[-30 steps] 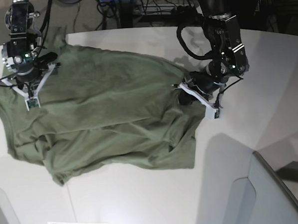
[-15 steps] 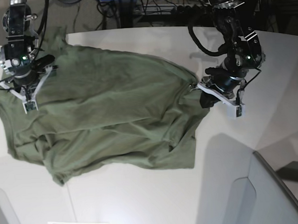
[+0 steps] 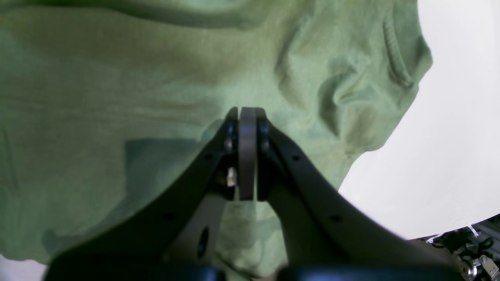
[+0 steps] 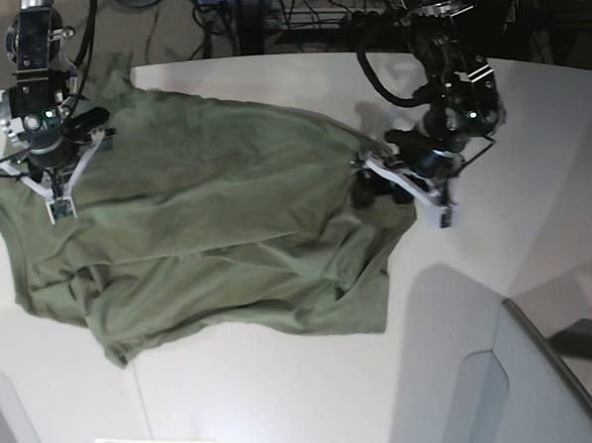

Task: Layout the t-shirt on the table in an organized manner, then fold the t-shirt properly
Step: 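Pull the sleeve edge outward with the left gripper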

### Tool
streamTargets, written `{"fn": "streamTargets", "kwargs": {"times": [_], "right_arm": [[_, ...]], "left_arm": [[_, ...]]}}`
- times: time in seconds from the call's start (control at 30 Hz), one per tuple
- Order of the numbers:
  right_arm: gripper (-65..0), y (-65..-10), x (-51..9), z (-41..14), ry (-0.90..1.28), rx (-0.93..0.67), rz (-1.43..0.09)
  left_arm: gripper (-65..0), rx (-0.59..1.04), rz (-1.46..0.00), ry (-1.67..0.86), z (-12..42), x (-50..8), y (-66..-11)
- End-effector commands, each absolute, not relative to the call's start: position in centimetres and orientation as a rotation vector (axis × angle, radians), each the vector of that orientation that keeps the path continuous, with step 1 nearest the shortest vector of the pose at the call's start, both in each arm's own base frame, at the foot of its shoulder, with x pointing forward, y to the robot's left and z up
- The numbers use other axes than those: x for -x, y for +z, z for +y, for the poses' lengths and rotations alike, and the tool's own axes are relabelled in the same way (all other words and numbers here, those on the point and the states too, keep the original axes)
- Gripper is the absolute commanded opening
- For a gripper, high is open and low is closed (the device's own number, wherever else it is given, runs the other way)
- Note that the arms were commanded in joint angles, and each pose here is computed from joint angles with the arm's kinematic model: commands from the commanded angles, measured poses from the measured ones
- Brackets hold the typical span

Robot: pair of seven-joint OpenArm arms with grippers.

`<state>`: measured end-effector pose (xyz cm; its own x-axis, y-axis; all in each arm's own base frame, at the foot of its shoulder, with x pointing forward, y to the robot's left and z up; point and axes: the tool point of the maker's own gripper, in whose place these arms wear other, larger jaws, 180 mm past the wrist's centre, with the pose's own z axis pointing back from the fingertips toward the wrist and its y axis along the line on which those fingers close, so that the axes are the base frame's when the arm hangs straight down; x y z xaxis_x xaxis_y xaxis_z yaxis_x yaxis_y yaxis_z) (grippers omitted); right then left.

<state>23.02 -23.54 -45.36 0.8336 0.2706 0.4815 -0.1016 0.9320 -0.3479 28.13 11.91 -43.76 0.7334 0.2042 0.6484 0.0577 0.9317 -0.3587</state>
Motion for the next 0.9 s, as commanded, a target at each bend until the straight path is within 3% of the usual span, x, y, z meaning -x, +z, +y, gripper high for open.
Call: {"fn": "streamTargets", "kwargs": {"times": [0.0, 0.23, 0.63, 0.7, 0.8, 0.87], "right_arm": [[-64.2, -44.5, -23.8, -24.0, 0.204, 0.336, -0.588], [-64.2, -44.5, -23.7, -24.1, 0.201, 0.337, -0.586], [-64.2, -44.5, -23.7, -24.0, 0.203, 0.336, -0.587], [-64.2, -44.5, -23.7, -24.0, 0.203, 0.336, -0.587], [-64.2, -44.5, -23.7, -24.0, 0.203, 0.336, -0.587], [-64.2, -44.5, -23.7, -24.0, 0.203, 0.336, -0.587]], "left_arm": [[-25.2, 0.377, -0.791, 0.084, 12.1, -29.2, -42.9], [-25.5, 0.344, -0.842, 0.170, 13.1, -30.1, -42.9], [-26.0, 0.344, -0.801, 0.212, 13.2, -30.4, -44.7], [-32.4, 0.344, -0.799, 0.214, 13.2, -30.4, -44.7], [-50.4, 0.348, -0.798, 0.216, 13.2, -30.8, -44.8], [-58.6, 0.352, -0.783, 0.222, 13.1, -30.7, -45.3]]}}
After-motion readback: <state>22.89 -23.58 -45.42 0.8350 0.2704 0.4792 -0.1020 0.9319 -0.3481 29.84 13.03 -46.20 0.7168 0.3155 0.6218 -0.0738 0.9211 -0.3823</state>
